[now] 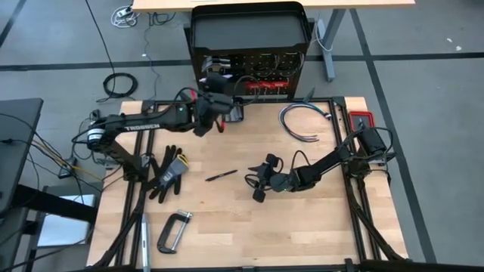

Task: Hang tools onto peg board
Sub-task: Put the pink pen on the peg board

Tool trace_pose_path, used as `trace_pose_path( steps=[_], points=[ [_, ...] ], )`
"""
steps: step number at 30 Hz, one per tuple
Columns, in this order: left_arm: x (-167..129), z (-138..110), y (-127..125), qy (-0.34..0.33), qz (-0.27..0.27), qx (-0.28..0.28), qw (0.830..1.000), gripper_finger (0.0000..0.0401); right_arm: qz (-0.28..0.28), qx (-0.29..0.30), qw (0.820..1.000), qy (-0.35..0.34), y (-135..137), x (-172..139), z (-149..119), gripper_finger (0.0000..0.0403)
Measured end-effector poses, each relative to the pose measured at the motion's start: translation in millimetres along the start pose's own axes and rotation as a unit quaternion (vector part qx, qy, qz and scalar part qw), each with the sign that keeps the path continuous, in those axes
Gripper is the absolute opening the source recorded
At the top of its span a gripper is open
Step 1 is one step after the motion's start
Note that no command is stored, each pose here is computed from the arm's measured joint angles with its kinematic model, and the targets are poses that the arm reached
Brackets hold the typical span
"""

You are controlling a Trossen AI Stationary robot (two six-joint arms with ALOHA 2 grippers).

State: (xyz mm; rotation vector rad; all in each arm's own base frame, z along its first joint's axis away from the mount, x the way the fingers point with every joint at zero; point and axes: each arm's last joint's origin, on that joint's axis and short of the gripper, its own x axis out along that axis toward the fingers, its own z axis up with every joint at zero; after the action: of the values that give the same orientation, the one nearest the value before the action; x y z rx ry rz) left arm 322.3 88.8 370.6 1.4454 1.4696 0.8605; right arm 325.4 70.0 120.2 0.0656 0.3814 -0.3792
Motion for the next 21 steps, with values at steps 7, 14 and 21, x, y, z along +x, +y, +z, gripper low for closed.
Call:
trace_pose_path(
  steps=[7, 14, 21],
  points=[
    [-11.2, -11.2, -1.5, 0.011, -0.002, -0.016, 1.0, 0.0028, -0.001, -0.003, 1.0, 0.005, -0.3, 0.0, -1.2, 0.019],
    [-16.8, -34.4, -4.8, 0.016, -0.014, -0.085, 0.996, 0.0028, -0.002, -0.008, 1.0, 0.012, -0.6, -0.1, -2.7, 0.019],
    [-10.4, -31.7, -18.4, -0.026, -0.064, -0.127, 0.989, 0.0028, -0.003, -0.008, 1.0, 0.014, -0.8, -0.1, -3.3, 0.0187]
  ],
)
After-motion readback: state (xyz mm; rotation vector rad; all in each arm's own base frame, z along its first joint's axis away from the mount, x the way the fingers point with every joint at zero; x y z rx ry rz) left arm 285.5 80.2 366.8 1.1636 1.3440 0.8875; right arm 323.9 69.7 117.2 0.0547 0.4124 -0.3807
